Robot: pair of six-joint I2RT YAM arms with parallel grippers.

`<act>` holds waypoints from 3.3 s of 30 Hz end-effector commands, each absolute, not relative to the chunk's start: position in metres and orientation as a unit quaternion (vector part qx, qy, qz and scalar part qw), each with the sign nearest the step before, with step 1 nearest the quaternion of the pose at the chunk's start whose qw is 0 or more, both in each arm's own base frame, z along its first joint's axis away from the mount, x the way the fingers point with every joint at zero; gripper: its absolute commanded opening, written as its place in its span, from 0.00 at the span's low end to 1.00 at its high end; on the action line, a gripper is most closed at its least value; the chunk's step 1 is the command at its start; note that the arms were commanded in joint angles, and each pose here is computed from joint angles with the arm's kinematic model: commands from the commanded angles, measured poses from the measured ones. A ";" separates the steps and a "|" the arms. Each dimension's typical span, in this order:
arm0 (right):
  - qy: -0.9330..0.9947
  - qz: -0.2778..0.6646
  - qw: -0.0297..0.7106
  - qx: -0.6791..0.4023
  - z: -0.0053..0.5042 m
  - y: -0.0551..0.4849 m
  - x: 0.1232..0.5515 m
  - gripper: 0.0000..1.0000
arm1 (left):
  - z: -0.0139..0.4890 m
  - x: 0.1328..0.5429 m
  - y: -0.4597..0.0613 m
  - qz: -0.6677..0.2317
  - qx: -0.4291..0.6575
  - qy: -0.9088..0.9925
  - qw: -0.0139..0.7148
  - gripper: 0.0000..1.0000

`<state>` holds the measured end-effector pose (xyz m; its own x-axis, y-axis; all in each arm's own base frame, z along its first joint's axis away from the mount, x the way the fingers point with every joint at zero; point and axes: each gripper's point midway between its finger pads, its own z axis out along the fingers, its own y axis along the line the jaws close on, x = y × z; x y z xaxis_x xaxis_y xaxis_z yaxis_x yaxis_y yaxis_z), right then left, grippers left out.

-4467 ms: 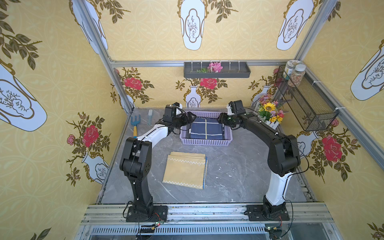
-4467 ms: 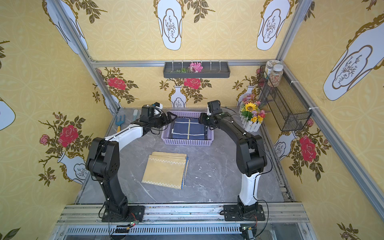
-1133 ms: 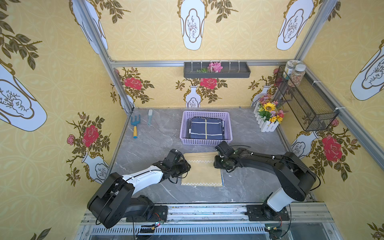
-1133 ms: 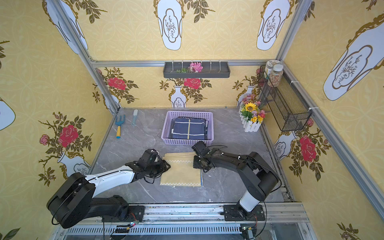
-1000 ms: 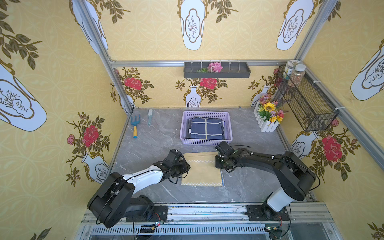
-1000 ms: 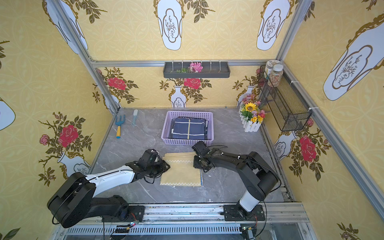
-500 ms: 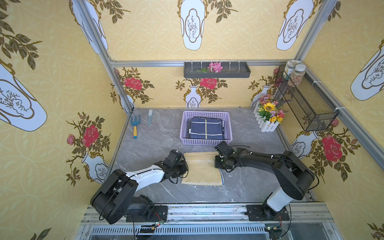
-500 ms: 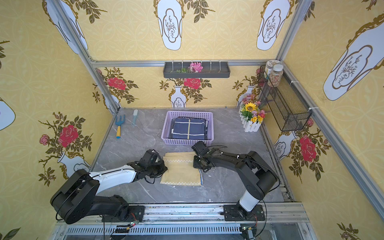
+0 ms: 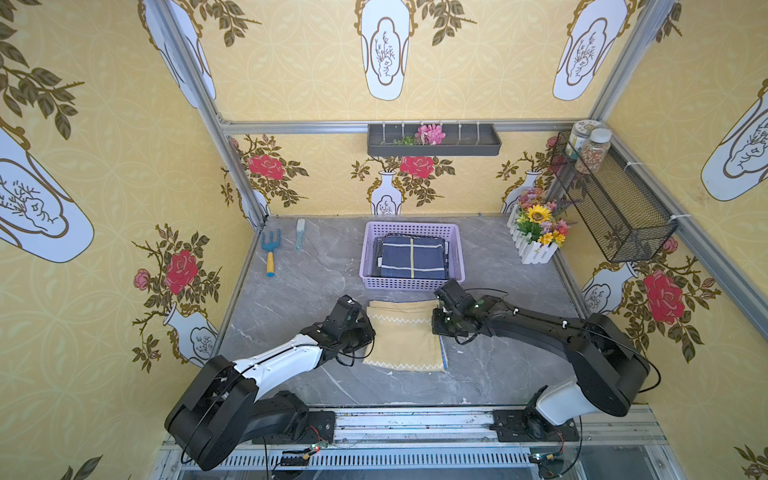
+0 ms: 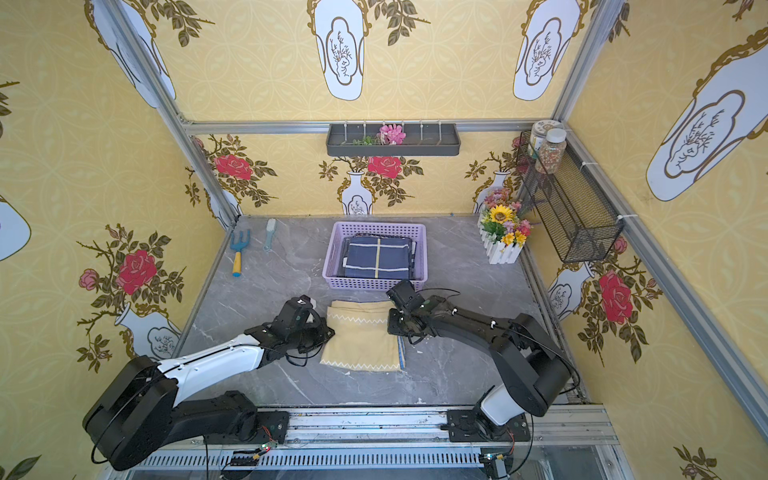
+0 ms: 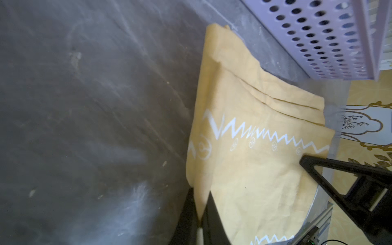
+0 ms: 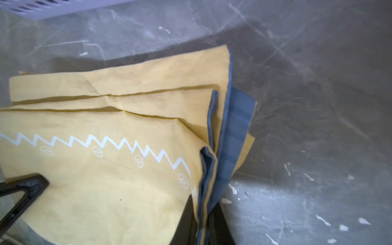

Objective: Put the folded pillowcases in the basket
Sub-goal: Pick up the pillowcase from the center of the board, then place the pillowcase in the basket.

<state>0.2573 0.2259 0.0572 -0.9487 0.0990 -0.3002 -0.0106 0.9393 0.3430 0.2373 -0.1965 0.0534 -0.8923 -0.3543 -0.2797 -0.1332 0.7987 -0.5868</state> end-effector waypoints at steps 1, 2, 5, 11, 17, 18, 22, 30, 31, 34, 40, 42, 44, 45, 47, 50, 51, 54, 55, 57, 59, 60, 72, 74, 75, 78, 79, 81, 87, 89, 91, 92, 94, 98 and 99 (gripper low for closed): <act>0.968 0.169 0.185 0.020 0.075 0.221 0.262 0.02 | 0.065 0.242 -0.194 -0.282 -0.123 0.929 0.207 0.00; 0.966 0.171 0.191 0.021 0.080 0.221 0.263 0.02 | 0.069 0.243 -0.195 -0.282 -0.121 0.928 0.211 0.00; 0.962 0.175 0.210 0.019 0.097 0.219 0.266 0.02 | 0.084 0.248 -0.197 -0.289 -0.116 0.923 0.226 0.00; 0.954 0.177 0.242 0.017 0.125 0.213 0.270 0.02 | 0.111 0.258 -0.200 -0.296 -0.105 0.915 0.253 0.00; 0.943 0.185 0.275 0.019 0.151 0.204 0.282 0.02 | 0.136 0.272 -0.205 -0.300 -0.089 0.906 0.284 0.00; 0.942 0.185 0.280 0.019 0.155 0.202 0.285 0.02 | 0.140 0.275 -0.207 -0.301 -0.085 0.905 0.288 0.00; 0.937 0.187 0.294 0.021 0.170 0.193 0.299 0.02 | 0.154 0.291 -0.212 -0.301 -0.073 0.901 0.303 0.00; 0.926 0.192 0.325 0.024 0.195 0.180 0.333 0.02 | 0.185 0.331 -0.226 -0.318 -0.055 0.886 0.332 0.00; 0.925 0.193 0.328 0.024 0.198 0.179 0.337 0.02 | 0.187 0.335 -0.227 -0.318 -0.054 0.885 0.336 0.00; 0.921 0.197 0.336 0.023 0.204 0.179 0.354 0.02 | 0.195 0.353 -0.228 -0.320 -0.051 0.881 0.346 0.00; 0.914 0.210 0.345 0.022 0.211 0.181 0.392 0.02 | 0.205 0.388 -0.231 -0.330 -0.041 0.872 0.360 0.00; 0.913 0.214 0.347 0.023 0.211 0.181 0.404 0.02 | 0.206 0.407 -0.220 -0.327 -0.051 0.869 0.368 0.00; 0.911 0.217 0.351 0.023 0.212 0.181 0.417 0.02 | 0.206 0.418 -0.220 -0.329 -0.049 0.868 0.369 0.00; 0.910 0.220 0.352 0.023 0.211 0.182 0.424 0.02 | 0.205 0.423 -0.220 -0.329 -0.048 0.868 0.369 0.00; 0.908 0.224 0.353 0.024 0.210 0.182 0.437 0.02 | 0.203 0.433 -0.218 -0.331 -0.049 0.867 0.369 0.00; 0.907 0.227 0.355 0.023 0.209 0.183 0.455 0.02 | 0.202 0.448 -0.216 -0.333 -0.051 0.865 0.373 0.00; 0.907 0.228 0.354 0.024 0.208 0.182 0.459 0.02 | 0.201 0.451 -0.215 -0.333 -0.051 0.865 0.373 0.00; 0.907 0.233 0.351 0.023 0.204 0.183 0.474 0.02 | 0.197 0.463 -0.214 -0.335 -0.054 0.864 0.371 0.00; 0.907 0.233 0.351 0.023 0.203 0.184 0.477 0.02 | 0.194 0.467 -0.214 -0.334 -0.054 0.865 0.369 0.00; 0.907 0.234 0.350 0.023 0.199 0.183 0.486 0.02 | 0.190 0.472 -0.216 -0.336 -0.051 0.867 0.366 0.00; 0.908 0.234 0.347 0.023 0.194 0.183 0.492 0.02 | 0.186 0.478 -0.217 -0.334 -0.050 0.868 0.364 0.00; 0.909 0.233 0.346 0.022 0.191 0.183 0.496 0.02 | 0.183 0.480 -0.218 -0.333 -0.049 0.869 0.362 0.00; 0.918 0.233 0.319 0.027 0.156 0.175 0.517 0.02 | 0.146 0.496 -0.220 -0.330 -0.058 0.880 0.337 0.00; 0.920 0.233 0.314 0.029 0.151 0.174 0.519 0.03 | 0.142 0.498 -0.221 -0.330 -0.059 0.881 0.333 0.00; 0.921 0.233 0.312 0.028 0.149 0.175 0.520 0.03 | 0.139 0.498 -0.221 -0.330 -0.060 0.882 0.331 0.00; 0.922 0.234 0.307 0.028 0.143 0.176 0.521 0.03 | 0.133 0.500 -0.221 -0.332 -0.061 0.883 0.326 0.00; 0.922 0.235 0.305 0.028 0.142 0.176 0.521 0.03 | 0.132 0.501 -0.221 -0.332 -0.062 0.883 0.325 0.00; 0.923 0.236 0.303 0.029 0.139 0.177 0.522 0.03 | 0.131 0.502 -0.221 -0.332 -0.062 0.884 0.324 0.00; 0.923 0.237 0.301 0.030 0.138 0.177 0.522 0.06 | 0.130 0.502 -0.223 -0.336 -0.062 0.884 0.319 0.00; 0.923 0.237 0.301 0.030 0.138 0.177 0.522 0.08 | 0.131 0.503 -0.223 -0.336 -0.062 0.884 0.320 0.03; 0.923 0.238 0.300 0.031 0.139 0.177 0.522 0.12 | 0.132 0.503 -0.224 -0.338 -0.061 0.883 0.319 0.17; 0.922 0.240 0.302 0.031 0.140 0.178 0.522 0.21 | 0.133 0.503 -0.224 -0.337 -0.061 0.884 0.319 0.33; 0.921 0.244 0.301 0.030 0.142 0.179 0.521 0.41 | 0.135 0.503 -0.224 -0.338 -0.061 0.883 0.319 0.53; 0.920 0.248 0.303 0.028 0.148 0.179 0.517 0.66 | 0.145 0.503 -0.222 -0.337 -0.065 0.881 0.327 0.93; 0.919 0.247 0.305 0.029 0.149 0.178 0.516 0.67 | 0.147 0.503 -0.221 -0.335 -0.066 0.881 0.327 0.98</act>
<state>0.5161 0.1774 0.1372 -0.8278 0.1998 -0.5242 -0.0816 0.8816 0.4648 0.5020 -0.2227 0.1422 -0.7827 -0.3314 -0.5269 0.1052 0.7639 -0.6368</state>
